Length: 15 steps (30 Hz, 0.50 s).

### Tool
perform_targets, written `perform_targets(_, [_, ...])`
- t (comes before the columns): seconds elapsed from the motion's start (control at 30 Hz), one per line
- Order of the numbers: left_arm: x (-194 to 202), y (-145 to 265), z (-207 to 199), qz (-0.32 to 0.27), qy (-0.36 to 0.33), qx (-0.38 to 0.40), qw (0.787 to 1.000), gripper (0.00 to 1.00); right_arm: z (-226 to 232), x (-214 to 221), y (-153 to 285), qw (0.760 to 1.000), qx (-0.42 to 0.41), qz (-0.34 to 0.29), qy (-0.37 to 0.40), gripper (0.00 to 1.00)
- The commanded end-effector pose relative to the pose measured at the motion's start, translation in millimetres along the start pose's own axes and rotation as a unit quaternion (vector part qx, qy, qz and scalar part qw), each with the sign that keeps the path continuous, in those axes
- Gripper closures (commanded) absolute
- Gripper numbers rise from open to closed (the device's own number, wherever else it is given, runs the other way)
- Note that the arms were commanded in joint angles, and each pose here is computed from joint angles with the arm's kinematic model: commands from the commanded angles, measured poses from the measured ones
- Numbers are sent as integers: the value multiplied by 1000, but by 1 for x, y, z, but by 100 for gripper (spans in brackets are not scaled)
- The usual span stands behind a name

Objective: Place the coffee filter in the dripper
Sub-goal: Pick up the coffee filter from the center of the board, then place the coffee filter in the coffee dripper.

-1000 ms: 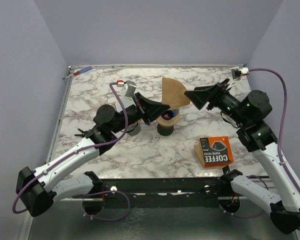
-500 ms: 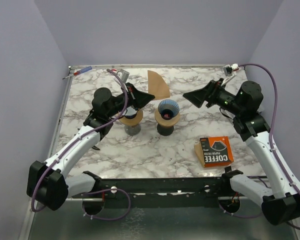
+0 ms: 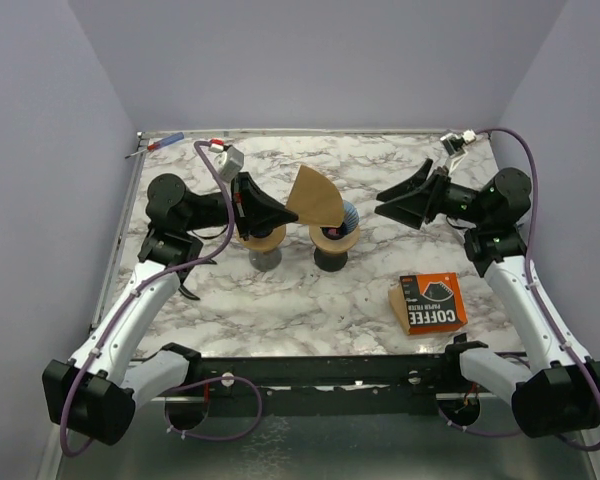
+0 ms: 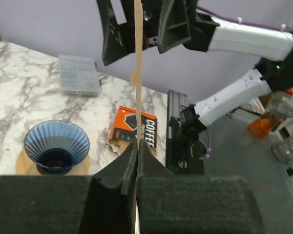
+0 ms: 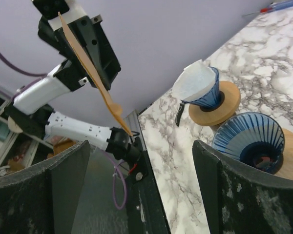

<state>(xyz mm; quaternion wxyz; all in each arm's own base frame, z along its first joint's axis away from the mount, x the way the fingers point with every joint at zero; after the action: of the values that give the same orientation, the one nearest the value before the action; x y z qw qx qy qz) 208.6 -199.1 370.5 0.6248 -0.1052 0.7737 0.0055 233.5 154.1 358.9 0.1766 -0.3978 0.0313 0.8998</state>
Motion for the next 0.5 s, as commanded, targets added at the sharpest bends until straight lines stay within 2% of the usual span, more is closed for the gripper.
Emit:
perform_targets(0.0, [-2,9,-34,34,-42,99,994,100,20,4,6,997,-56,37,50,11])
perform_targets(0.23, [-9,11,-63,28,-80,139,987,100,24,17,-5,994,-90,47,28,23])
perform_targets(0.47, [-7,6,-69,27,-77,149,986,100,37,25,-23,991,-111,66,30,27])
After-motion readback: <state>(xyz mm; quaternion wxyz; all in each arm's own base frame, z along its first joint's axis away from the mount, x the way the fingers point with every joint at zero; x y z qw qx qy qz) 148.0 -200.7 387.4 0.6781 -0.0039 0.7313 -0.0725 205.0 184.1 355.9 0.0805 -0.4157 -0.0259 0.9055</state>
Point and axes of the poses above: each gripper's point midway between its finger pads, its own y axis back along the fingers, its own z axis along the line the jaws close on, x = y × z, the point moved 5 cm from there along y, back along the fingers, and after that the axes turned 5 degrees about -y, right-handed, at the moved point
